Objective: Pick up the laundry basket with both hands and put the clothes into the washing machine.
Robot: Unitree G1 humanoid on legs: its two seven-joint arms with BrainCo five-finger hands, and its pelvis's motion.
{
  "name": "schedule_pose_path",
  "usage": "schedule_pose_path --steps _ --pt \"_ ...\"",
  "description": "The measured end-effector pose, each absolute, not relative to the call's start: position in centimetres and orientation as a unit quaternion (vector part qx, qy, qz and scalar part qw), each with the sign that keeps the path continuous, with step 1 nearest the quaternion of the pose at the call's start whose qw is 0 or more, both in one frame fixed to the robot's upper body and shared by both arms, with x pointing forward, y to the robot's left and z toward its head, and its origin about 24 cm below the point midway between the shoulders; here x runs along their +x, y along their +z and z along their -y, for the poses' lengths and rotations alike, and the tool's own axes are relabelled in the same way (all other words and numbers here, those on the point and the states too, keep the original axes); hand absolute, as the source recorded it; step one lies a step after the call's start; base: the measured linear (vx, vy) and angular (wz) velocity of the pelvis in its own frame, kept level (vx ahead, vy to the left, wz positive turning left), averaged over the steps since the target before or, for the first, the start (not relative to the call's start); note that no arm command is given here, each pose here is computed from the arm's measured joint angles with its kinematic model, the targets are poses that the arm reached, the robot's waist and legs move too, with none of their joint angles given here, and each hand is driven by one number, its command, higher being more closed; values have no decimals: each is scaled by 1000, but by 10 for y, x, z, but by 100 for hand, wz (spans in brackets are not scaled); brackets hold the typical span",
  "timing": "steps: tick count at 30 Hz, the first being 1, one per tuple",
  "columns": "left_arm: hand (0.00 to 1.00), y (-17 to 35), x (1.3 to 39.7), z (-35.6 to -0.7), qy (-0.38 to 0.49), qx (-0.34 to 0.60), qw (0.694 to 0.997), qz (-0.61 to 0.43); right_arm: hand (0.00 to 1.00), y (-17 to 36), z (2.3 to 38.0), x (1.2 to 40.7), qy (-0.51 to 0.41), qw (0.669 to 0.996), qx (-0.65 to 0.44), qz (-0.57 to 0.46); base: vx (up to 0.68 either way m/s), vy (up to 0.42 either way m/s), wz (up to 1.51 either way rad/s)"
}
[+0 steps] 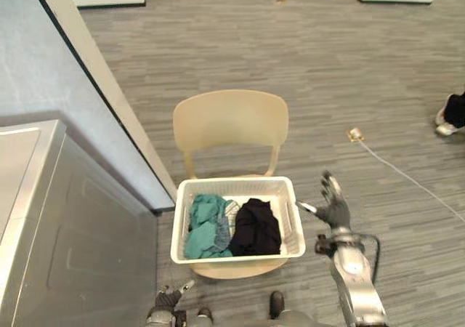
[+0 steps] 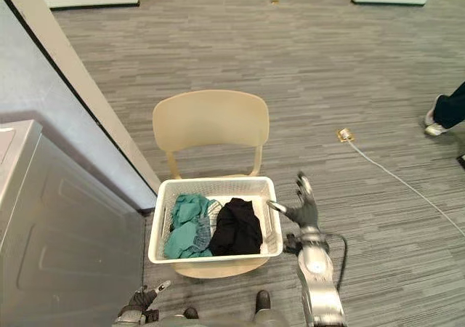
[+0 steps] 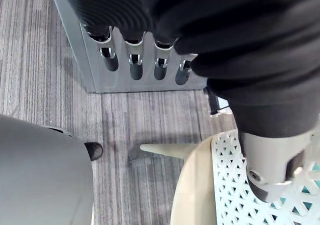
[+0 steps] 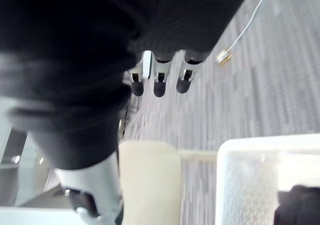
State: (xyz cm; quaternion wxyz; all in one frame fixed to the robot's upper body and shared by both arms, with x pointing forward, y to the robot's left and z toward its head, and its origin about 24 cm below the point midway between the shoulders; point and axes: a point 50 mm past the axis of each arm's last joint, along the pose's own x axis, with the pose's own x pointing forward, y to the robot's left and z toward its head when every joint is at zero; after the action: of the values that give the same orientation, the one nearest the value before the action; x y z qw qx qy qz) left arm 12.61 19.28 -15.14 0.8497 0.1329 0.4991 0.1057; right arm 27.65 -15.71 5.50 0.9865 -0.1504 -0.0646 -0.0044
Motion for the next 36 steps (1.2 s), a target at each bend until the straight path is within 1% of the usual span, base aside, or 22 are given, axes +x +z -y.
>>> schedule_pose_path --steps 2,5,8,13,17,20,23,30,36 --pt "0 -145 137 -193 111 137 863 -474 0 67 148 296 19 978 -190 84 -64 -6 31" --pt "0 -138 153 -191 110 131 878 -447 0 82 138 311 46 968 -221 106 -65 8 25" --pt "0 -133 163 -191 118 130 887 -428 0 91 127 320 64 964 -231 115 -60 32 18" --pt "0 -126 172 -197 137 126 893 -410 0 100 114 326 85 957 -243 131 -67 41 12" --pt "0 -122 176 -213 157 141 890 -405 0 108 107 335 96 951 -261 137 -78 8 14" --pt "0 -124 173 -216 167 148 882 -415 0 112 108 343 93 948 -273 136 -100 -4 11" --pt "0 -124 172 -215 174 148 880 -417 0 106 117 348 81 948 -287 114 -60 -11 14" --pt "0 -113 186 -211 170 156 897 -378 0 119 121 363 45 944 -306 115 -17 -5 16" --pt "0 -109 191 -210 175 157 901 -365 0 129 127 372 18 943 -310 116 4 6 -1"
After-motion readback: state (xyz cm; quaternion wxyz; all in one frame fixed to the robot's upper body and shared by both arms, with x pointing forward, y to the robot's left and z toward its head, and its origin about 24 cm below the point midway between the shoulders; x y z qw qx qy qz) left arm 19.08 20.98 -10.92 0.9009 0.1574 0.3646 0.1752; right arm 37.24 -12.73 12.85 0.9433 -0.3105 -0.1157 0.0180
